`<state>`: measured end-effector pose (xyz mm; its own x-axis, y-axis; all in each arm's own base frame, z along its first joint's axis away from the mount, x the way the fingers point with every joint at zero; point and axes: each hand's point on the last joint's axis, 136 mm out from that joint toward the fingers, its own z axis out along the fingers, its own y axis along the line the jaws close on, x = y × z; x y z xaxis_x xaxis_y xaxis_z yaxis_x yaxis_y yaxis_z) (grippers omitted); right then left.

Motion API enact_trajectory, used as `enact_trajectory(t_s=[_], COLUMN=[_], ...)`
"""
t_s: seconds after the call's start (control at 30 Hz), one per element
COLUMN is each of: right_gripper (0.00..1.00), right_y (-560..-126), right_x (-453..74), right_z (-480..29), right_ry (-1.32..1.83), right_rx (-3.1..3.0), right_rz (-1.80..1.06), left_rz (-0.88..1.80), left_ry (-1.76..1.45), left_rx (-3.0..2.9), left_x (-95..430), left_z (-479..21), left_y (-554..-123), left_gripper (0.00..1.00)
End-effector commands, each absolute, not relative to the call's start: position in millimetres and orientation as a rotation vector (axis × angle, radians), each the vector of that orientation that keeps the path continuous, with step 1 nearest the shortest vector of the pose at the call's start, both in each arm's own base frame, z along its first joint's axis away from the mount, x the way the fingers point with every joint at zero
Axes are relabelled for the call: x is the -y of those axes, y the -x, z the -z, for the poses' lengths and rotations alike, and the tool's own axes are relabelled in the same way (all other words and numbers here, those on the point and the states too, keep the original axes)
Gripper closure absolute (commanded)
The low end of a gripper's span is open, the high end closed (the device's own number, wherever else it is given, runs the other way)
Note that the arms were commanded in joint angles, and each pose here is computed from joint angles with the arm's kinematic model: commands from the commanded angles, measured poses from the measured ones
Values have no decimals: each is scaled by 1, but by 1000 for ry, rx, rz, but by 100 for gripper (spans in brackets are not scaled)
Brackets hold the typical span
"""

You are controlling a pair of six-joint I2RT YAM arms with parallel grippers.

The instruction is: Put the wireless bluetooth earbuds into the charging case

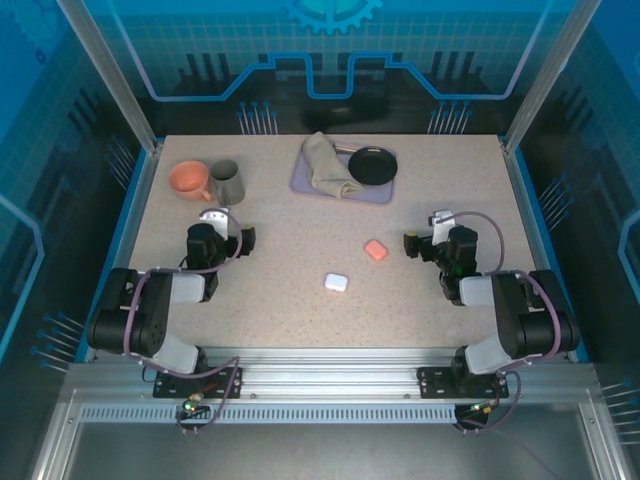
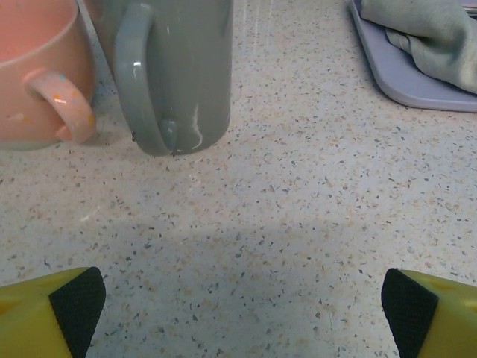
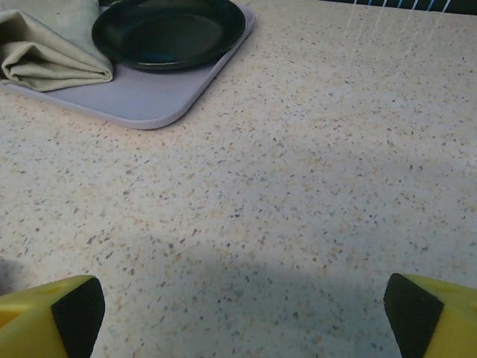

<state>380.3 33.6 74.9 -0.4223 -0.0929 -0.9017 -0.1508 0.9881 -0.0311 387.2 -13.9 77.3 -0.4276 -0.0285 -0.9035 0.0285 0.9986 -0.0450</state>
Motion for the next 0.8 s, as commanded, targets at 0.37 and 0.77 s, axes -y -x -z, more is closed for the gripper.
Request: enact_trajectory(t_s=[0.37,0.77], right_gripper=[0,0], right_y=[-397,-397], right_x=[-33,-33], right_z=[-94,-93], right_ry=[175,176], right_rx=[-1968,-1969], right_rz=[-39,-44], left_rz=[90,90], left_ry=[57,58], left_rx=[-1974,-1973], left_x=[9,8], left_z=[-90,-90], left_y=[-396,-397], left_gripper=[1,1])
